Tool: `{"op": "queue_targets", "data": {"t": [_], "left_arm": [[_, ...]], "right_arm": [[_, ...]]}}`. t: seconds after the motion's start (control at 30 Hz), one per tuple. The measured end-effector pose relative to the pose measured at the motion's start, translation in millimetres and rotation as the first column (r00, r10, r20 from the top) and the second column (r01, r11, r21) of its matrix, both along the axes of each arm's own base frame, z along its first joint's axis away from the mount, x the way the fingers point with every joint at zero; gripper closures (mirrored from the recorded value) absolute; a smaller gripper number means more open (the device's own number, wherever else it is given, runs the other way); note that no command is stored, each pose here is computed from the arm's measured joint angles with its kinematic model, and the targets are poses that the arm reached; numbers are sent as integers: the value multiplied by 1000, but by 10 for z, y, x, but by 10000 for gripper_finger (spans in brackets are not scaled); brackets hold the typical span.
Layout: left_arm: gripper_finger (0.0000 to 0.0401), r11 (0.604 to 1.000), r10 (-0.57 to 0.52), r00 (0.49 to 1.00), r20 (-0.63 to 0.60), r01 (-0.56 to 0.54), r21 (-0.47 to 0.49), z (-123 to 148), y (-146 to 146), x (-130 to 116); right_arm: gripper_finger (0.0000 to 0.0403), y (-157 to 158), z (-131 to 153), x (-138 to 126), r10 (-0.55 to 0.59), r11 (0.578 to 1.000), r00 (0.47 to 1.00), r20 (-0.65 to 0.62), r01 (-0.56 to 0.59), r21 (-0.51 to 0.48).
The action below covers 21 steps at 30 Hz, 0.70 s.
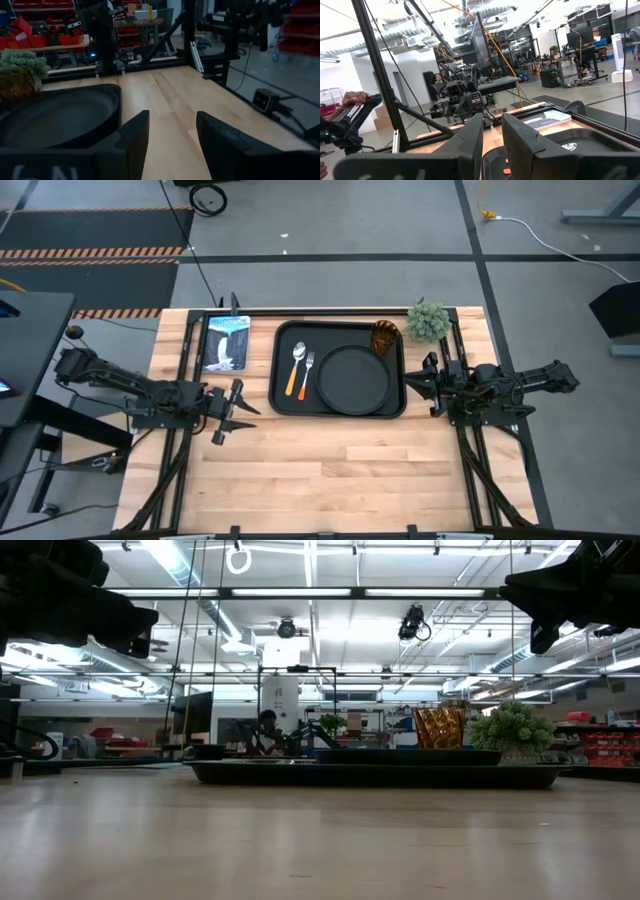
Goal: Pick and place plate/cup/fork/spoon on tray
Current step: Return to Home Position
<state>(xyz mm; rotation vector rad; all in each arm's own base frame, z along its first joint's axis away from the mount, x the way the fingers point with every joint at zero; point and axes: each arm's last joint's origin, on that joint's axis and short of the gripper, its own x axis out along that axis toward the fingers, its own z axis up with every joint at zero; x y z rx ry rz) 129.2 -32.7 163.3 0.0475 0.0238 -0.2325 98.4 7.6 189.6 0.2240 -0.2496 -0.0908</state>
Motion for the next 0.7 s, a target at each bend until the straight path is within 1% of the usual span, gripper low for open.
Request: {"op": "queue_targets", "data": {"t": [0.1, 0.27, 0.63, 0.7], "left_arm": [[229, 1000, 5, 1000, -10, -6, -29, 7, 17, -39], [229, 999, 19, 1000, -21, -20, -45, 10, 50, -108], [229, 989, 36, 995, -88, -48, -143, -40, 95, -267], [229, 986, 46, 997, -67, -56, -158, -20, 104, -284]], "right_arm": [[325, 0, 0, 0, 0, 1000, 1000, 0, 0, 0], [325, 0, 0, 0, 0, 1000, 1000, 0, 0, 0], [325, 0, 0, 0, 0, 1000, 1000, 0, 0, 0], [325, 0, 0, 0, 0, 1000, 1000, 0, 0, 0]]}}
